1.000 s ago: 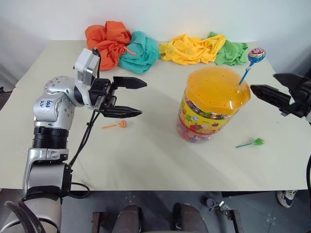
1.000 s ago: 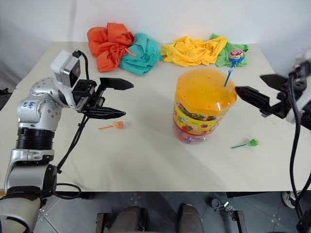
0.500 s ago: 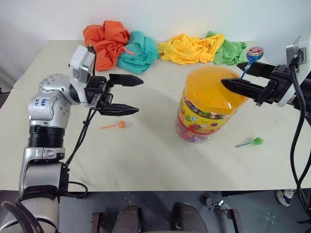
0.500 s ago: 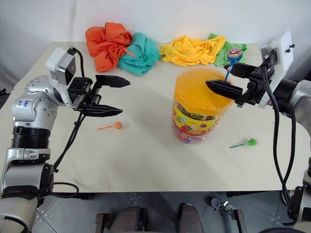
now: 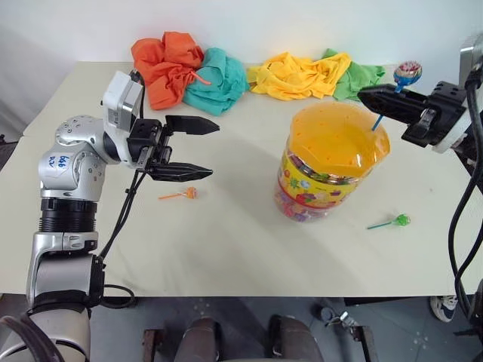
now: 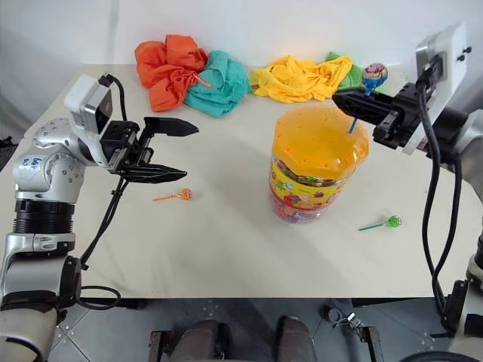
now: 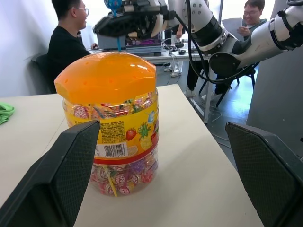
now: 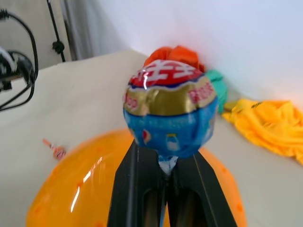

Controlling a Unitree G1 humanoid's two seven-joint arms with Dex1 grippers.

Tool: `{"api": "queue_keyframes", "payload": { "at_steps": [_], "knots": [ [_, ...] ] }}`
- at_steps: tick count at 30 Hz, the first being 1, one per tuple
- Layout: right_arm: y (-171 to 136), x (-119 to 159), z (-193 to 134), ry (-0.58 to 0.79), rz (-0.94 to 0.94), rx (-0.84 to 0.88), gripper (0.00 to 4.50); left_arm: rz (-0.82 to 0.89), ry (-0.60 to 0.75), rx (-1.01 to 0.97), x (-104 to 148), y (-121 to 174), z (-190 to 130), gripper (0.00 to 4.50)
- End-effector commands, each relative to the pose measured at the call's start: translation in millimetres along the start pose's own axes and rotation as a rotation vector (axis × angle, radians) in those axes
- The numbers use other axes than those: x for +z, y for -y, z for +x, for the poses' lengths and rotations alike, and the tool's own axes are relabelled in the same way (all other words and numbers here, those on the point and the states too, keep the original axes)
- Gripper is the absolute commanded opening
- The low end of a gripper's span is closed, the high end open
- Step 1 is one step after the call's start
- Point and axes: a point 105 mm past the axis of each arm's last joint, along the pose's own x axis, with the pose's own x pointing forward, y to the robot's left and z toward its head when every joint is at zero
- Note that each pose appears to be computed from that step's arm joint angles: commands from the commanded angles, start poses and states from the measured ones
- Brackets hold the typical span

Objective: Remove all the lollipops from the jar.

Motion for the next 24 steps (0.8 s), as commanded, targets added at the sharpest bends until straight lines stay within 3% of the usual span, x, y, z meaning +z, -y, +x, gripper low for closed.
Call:
{"api": "queue_keyframes", "payload": {
  "at_steps": [1,6,12,18,24],
  "knots": [
    [-8.0,39.7,-3.6,0.122,-0.073,-0.017,0.07,0.055,0.012,-0.075,13.4,4.1,4.9,4.5],
    [-3.0,57.8,-14.3,0.111,-0.102,-0.108,0.07,0.06,0.009,-0.107,14.3,5.3,10.0,4.5],
    [27.0,18.9,-67.6,-0.104,-0.009,-0.384,0.07,0.051,0.002,-0.133,11.0,8.8,15.4,4.5],
    [38.2,-58.4,-127.1,-0.306,0.213,-0.656,0.07,0.032,-0.003,-0.147,4.7,10.1,20.3,4.5],
    [23.4,-126.8,-134.6,-0.444,0.365,-0.735,0.07,0.035,0.0,-0.162,2.6,8.5,23.6,4.5]
  ]
}}
